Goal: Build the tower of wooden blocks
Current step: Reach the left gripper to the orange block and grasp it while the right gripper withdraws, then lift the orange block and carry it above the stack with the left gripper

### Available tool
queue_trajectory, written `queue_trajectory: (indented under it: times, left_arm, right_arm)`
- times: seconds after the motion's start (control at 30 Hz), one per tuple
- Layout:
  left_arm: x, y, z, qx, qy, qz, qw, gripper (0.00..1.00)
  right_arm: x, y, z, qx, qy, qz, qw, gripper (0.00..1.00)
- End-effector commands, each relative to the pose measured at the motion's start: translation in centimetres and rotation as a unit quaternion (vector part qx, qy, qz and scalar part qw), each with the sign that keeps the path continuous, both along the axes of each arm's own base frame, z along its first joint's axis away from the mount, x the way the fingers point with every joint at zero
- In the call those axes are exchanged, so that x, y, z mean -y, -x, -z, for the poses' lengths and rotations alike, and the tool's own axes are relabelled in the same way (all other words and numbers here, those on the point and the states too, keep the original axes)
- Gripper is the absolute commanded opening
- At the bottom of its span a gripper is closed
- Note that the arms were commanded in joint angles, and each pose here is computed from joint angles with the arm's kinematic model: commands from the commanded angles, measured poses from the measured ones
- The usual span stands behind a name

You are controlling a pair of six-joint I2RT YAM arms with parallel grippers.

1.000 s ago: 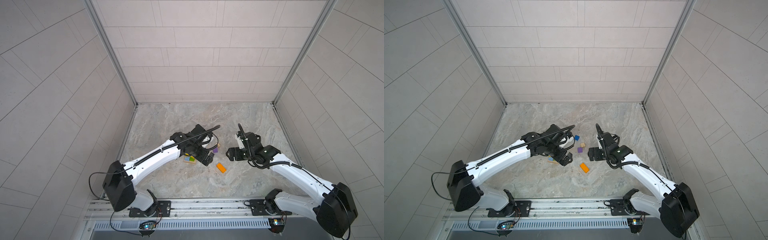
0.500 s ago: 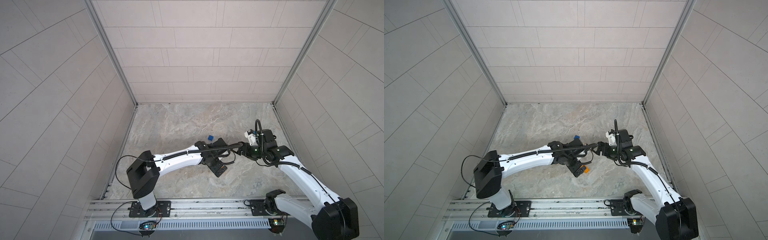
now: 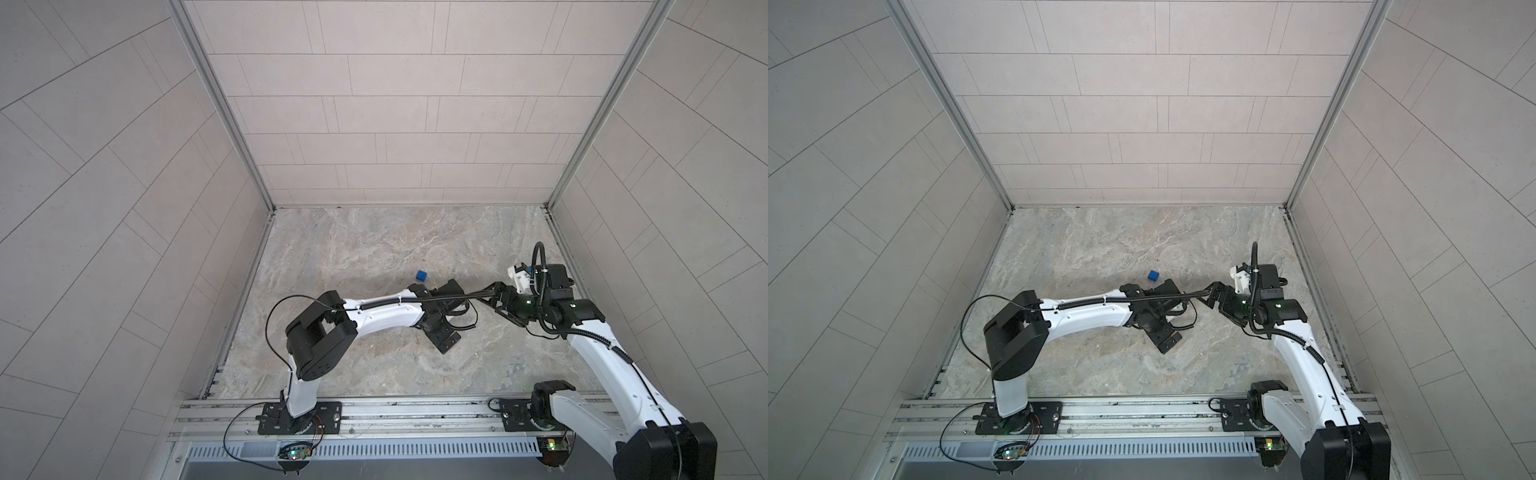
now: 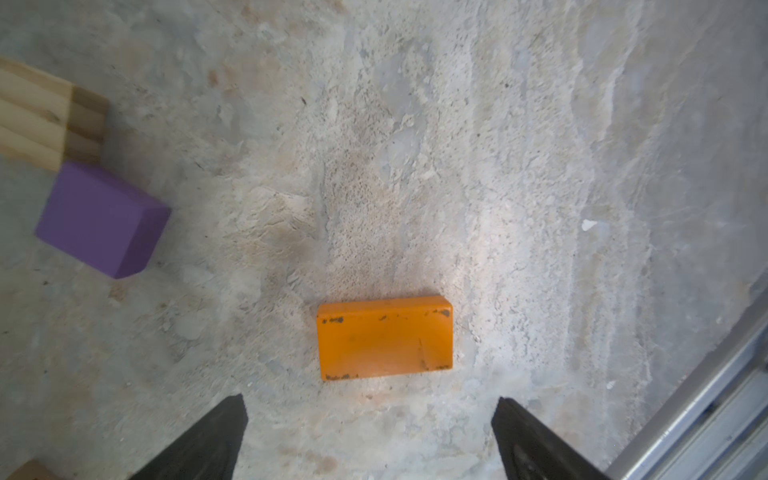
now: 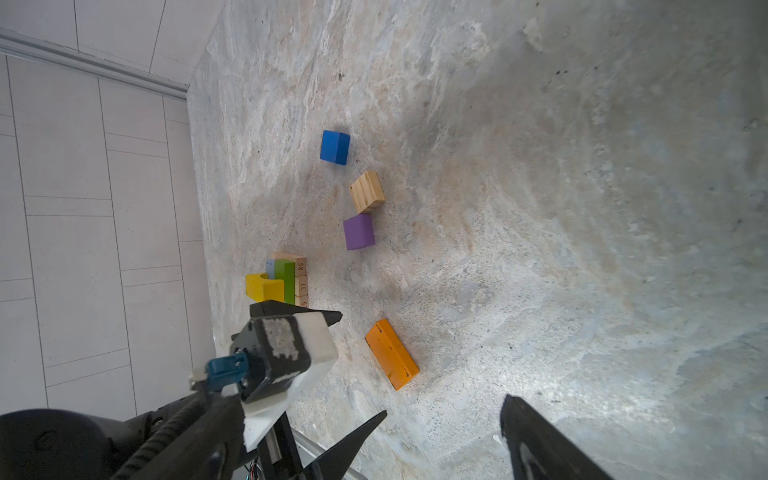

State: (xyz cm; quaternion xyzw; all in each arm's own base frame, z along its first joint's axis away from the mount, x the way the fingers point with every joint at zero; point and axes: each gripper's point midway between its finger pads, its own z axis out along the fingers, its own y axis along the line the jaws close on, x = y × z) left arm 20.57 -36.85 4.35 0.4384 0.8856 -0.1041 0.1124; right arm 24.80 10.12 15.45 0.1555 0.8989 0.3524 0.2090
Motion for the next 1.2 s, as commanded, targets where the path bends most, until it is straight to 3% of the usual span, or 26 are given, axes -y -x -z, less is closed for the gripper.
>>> queue_trajectory:
  times: [0.0,0.57,1.17]
  left_arm:
    - [1.2,-0.3,-0.1,0.007,0.012,0.010,1.000,1.00]
    - [1.7,-0.7,2.2,0.007,-0.019,0.008,1.000,0.95]
    - [0.4,-0.7,2.0,0.016,-0.043,-0.009,0.999,0.68]
  right_arm:
    - [0.5,0.7,0.7,-0.015,0.009,0.002,1.000,0.98]
    - [1.1,0.7,0.4,-0.014,0.023,0.004,1.000,0.98]
    - [1.4,0.8,0.4,-0.014,0.026,0.009,1.000,0.96]
